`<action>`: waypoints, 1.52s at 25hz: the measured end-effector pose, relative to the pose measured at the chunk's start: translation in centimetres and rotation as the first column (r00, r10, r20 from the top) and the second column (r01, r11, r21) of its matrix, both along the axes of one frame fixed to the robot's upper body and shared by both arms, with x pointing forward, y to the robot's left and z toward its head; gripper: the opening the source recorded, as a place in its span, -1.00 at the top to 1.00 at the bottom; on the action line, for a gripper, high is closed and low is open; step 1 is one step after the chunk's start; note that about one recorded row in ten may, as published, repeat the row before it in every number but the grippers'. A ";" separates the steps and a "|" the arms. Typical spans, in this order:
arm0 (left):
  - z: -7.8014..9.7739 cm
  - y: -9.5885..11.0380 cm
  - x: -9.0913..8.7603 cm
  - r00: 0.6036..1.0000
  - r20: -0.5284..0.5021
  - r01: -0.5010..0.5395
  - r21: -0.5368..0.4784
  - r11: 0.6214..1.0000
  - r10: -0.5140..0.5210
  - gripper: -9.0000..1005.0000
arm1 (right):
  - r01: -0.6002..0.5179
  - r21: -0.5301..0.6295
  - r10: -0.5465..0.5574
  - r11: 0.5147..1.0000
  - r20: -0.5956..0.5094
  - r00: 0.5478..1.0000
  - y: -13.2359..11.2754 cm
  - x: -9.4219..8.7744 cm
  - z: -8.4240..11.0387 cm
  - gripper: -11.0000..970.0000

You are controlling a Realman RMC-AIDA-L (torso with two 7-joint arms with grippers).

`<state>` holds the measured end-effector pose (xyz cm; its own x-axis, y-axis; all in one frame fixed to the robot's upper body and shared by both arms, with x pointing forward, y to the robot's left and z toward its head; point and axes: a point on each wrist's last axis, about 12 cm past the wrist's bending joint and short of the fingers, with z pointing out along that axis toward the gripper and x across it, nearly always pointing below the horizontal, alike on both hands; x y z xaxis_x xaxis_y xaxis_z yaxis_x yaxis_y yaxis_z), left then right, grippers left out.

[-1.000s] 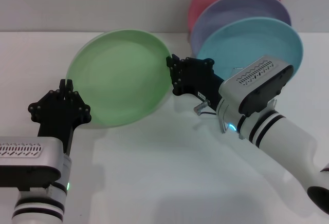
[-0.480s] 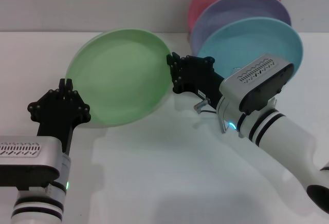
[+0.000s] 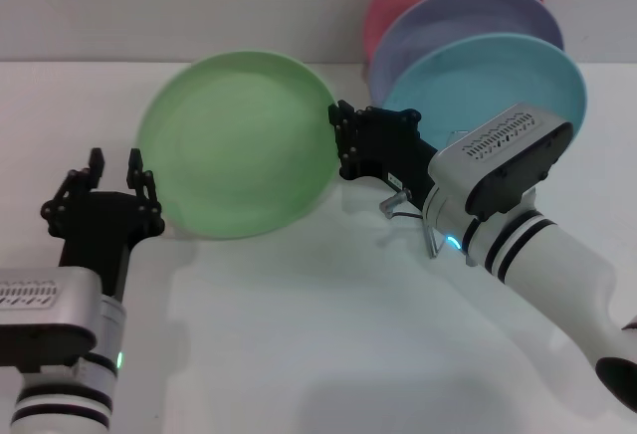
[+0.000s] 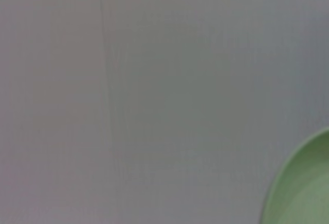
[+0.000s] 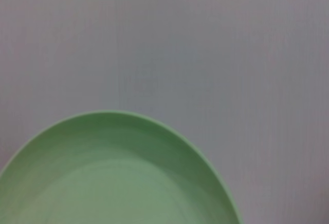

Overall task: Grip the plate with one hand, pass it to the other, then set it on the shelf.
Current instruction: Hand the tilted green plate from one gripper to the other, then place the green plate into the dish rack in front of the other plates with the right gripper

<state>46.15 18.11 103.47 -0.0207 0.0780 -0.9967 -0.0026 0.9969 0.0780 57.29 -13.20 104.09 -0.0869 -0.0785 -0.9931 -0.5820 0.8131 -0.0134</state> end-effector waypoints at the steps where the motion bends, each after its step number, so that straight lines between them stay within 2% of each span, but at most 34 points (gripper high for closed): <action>1: 0.0 0.1 0.0 1.000 0.009 -0.003 -0.008 1.000 0.003 0.53 | 0.000 0.000 0.000 1.000 0.000 1.000 0.0 0.0 0.0 0.95; 4: 0.4 0.7 -0.1 0.999 0.042 -0.031 -0.032 0.999 0.032 0.28 | 0.004 -0.001 -0.004 1.000 -0.003 1.000 -0.1 -0.1 -0.1 0.95; 6: 0.5 1.0 -0.1 0.997 0.055 -0.044 -0.046 0.998 0.046 0.26 | 0.005 0.000 -0.005 1.000 -0.002 1.000 -0.2 -0.1 -0.2 0.95; 9: 1.0 2.6 0.1 0.990 0.096 -0.089 -0.126 0.988 0.102 0.22 | 0.006 0.004 -0.006 1.000 0.003 1.000 -0.2 -0.2 -0.1 0.95; 12: 1.2 4.9 0.4 0.980 0.134 -0.113 -0.243 0.963 0.148 0.19 | 0.004 0.016 -0.004 1.000 0.021 1.000 -0.2 -0.2 0.1 0.95; 17: 0.5 8.7 0.3 0.973 0.188 -0.051 -0.402 0.914 0.137 0.13 | -0.010 0.050 0.006 0.999 0.081 0.997 -0.4 -0.7 0.6 0.95; 19: -0.3 11.3 0.4 0.968 0.232 0.027 -0.476 0.879 0.096 0.11 | -0.023 0.072 0.014 0.997 0.119 0.993 -0.5 -1.1 0.9 0.95; 20: -0.3 11.3 0.4 0.968 0.232 0.027 -0.476 0.879 0.096 0.10 | -0.029 0.085 0.018 0.996 0.138 0.990 -0.5 -1.4 1.0 0.95; 23: -0.8 13.1 0.9 0.969 0.244 0.097 -0.509 0.855 0.036 0.06 | -0.033 0.137 0.006 0.990 0.191 0.982 -1.1 -2.2 1.5 0.95; 28: -1.0 14.2 1.7 0.976 0.216 0.116 -0.520 0.846 -0.002 0.00 | -0.010 0.249 -0.062 0.968 0.278 0.959 -2.8 -4.4 1.9 0.95; 30: -1.1 14.2 1.9 0.978 0.208 0.114 -0.522 0.845 -0.003 -0.16 | 0.006 0.295 -0.102 0.955 0.311 0.945 -3.8 -5.5 2.0 0.95; 31: -1.1 14.1 1.9 0.978 0.207 0.114 -0.523 0.845 -0.004 -0.24 | 0.026 0.340 -0.149 0.940 0.341 0.928 -4.9 -7.0 2.0 0.95; 33: -1.2 14.0 2.0 0.980 0.198 0.109 -0.523 0.845 -0.004 -0.41 | 0.036 0.357 -0.170 0.933 0.349 0.921 -5.4 -7.6 1.9 0.95; 34: -1.3 14.0 2.1 0.982 0.189 0.105 -0.525 0.845 -0.005 -0.49 | 0.060 0.396 -0.219 0.916 0.370 0.903 -6.7 -9.1 1.8 0.95; 35: -1.4 13.9 2.2 0.983 0.181 0.103 -0.527 0.844 -0.007 -0.51 | 0.060 0.396 -0.219 0.916 0.370 0.903 -6.7 -9.1 1.8 0.95; 38: -1.5 13.7 2.5 0.987 0.160 0.098 -0.533 0.841 -0.014 -0.58 | 0.112 0.435 -0.298 0.894 0.388 0.872 -8.7 -11.2 1.5 0.95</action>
